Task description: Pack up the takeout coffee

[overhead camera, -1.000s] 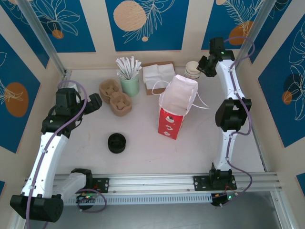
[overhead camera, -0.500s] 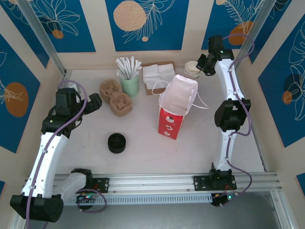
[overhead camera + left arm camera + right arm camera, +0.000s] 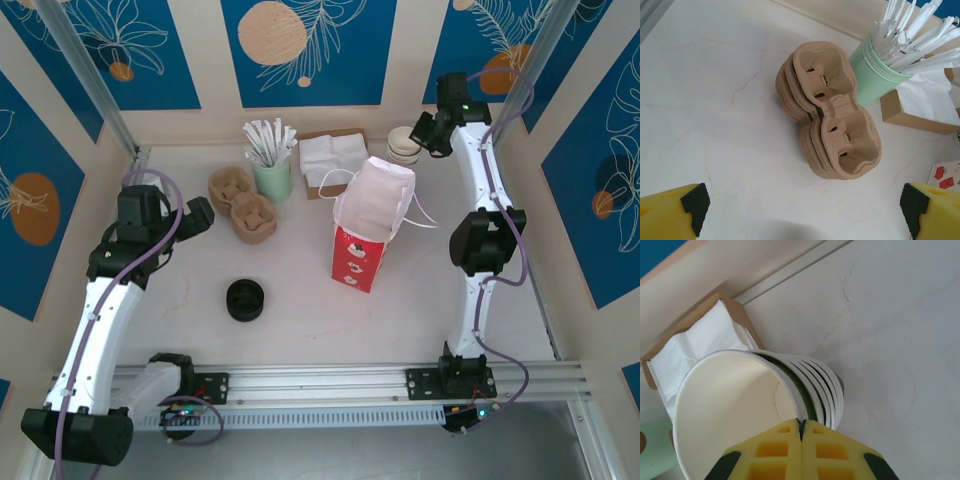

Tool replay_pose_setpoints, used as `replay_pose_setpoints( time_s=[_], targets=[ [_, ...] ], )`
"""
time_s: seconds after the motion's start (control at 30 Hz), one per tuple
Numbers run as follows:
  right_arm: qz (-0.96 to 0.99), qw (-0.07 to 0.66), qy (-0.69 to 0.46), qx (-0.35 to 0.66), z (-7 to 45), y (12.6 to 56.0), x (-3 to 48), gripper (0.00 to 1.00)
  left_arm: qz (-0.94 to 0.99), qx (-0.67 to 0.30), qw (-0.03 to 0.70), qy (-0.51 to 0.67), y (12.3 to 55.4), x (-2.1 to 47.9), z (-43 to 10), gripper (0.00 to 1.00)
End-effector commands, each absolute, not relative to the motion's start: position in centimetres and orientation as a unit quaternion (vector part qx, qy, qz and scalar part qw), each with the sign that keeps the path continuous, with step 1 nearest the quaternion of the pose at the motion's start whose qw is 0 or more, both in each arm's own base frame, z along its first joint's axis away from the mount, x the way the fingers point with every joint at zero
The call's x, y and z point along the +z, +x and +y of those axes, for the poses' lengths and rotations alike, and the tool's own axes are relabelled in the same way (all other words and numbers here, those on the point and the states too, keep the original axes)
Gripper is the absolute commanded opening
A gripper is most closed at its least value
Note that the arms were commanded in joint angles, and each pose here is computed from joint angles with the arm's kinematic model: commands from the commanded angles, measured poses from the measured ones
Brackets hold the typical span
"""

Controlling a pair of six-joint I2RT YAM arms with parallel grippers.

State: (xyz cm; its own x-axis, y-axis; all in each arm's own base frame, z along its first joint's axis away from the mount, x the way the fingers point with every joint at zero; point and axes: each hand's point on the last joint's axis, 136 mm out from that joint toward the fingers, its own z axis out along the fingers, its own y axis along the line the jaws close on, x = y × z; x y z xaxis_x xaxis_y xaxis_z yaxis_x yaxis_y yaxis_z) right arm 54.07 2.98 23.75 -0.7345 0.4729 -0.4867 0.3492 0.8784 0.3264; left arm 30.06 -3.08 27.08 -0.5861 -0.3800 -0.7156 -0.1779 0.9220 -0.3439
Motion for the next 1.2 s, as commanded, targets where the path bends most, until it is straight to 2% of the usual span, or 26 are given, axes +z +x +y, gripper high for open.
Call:
replay_pose_setpoints(
  time_s=[0.0, 0.3, 0.47, 0.63, 0.77, 0.93, 1.07, 1.17],
  targets=[
    [0.916, 0.321, 0.21, 0.116, 3.5, 53.7, 27.3, 0.0, 0.884, -0.131, 0.42, -0.155, 29.4, 27.3, -3.6, 0.99],
    [0.885, 0.399, 0.198, 0.134, 3.5, 51.1, 35.7, 0.0, 0.878, -0.147, 0.429, -0.153, 28.7, 28.7, -3.9, 0.99],
    [0.868, 0.438, 0.188, 0.14, 3.0, 48.0, 40.4, 0.0, 0.875, -0.159, 0.434, -0.146, 28.3, 29.5, -4.3, 0.99],
    [0.862, 0.449, 0.193, 0.132, 1.3, 43.8, 42.4, 0.0, 0.874, -0.178, 0.431, -0.139, 27.8, 29.7, -4.9, 0.99],
    [0.867, 0.425, 0.222, 0.136, -0.7, 39.7, 40.9, 0.0, 0.879, -0.191, 0.427, -0.094, 27.5, 30.6, -6.0, 0.99],
    [0.875, 0.391, 0.255, 0.128, -3.2, 33.9, 36.7, 0.0, 0.879, -0.216, 0.422, -0.042, 27.0, 31.9, -7.8, 0.98],
    [0.864, 0.4, 0.277, 0.126, -3.3, 29.4, 33.2, 0.0, 0.882, -0.225, 0.413, -0.018, 27.0, 31.0, -9.2, 0.97],
    [0.861, 0.393, 0.312, 0.089, -4.4, 26.9, 30.4, 0.0, 0.888, -0.223, 0.403, -0.007, 27.3, 29.8, -10.2, 0.97]
  ],
)
